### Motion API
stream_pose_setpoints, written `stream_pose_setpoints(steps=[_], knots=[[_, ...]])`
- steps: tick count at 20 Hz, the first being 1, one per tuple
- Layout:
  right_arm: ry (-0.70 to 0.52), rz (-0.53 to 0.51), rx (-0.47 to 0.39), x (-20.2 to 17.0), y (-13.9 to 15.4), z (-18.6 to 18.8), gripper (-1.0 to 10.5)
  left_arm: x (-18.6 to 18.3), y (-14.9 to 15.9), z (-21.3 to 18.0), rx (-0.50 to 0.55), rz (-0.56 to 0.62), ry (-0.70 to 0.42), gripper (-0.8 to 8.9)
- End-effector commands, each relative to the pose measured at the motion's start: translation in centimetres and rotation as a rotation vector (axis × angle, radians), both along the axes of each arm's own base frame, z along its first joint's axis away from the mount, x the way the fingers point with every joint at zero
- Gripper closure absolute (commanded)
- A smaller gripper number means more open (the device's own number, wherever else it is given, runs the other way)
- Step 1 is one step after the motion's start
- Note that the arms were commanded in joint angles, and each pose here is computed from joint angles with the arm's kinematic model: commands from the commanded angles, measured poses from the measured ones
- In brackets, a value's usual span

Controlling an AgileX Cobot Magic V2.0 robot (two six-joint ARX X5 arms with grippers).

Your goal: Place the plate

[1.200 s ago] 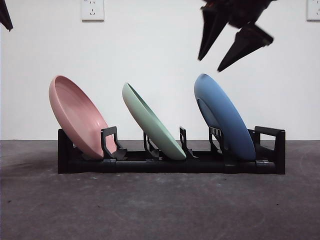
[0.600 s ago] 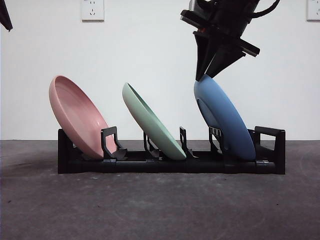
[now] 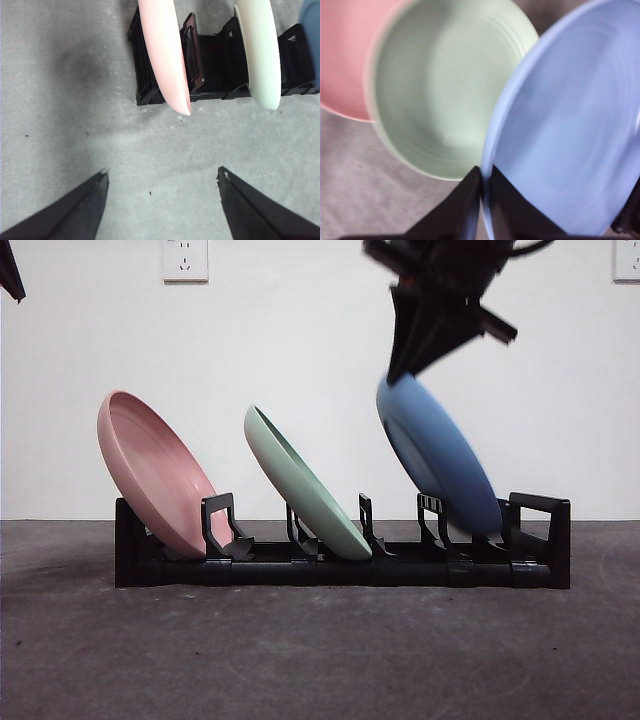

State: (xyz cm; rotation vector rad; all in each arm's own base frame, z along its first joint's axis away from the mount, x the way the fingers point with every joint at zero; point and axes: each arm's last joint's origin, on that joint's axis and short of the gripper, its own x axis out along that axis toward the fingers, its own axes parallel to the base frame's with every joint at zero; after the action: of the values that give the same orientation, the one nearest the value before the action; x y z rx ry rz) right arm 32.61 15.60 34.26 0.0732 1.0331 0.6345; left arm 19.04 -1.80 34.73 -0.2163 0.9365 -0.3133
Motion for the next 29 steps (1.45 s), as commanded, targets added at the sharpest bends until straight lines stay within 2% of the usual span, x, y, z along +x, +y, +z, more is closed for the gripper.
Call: stream_pose_setpoints(steps=[1,10,14,22,29], knots=[[-0.087,0.022,0.04,-1.1,0.1,3.4,9.4,0.1,-0.1,0.8,0.006,-0.016,-0.04,4.65],[-0.266,0.14,0.074,-6.6,0.7,9.3,9.4,0.1,-0.1,0.8,0.006,-0.016,-0.039,4.65],[-0.336,0.137,0.026,-9.5,1.0,10.2,9.4,0.1,-0.1,0.8,0.006,-0.016,-0.04,4.65],[-0.417,0.28,0.012,-16.5,-0.8,4.8,9.4,0.1,-0.1,0.8,0.007,-0.017,-0.041,4.65],[-0.429,0.316,-0.112,-21.1,-2.5,-0.4,9.4,0.2,-0.1,0.9,0.008,-0.019,-0.056,4.65]])
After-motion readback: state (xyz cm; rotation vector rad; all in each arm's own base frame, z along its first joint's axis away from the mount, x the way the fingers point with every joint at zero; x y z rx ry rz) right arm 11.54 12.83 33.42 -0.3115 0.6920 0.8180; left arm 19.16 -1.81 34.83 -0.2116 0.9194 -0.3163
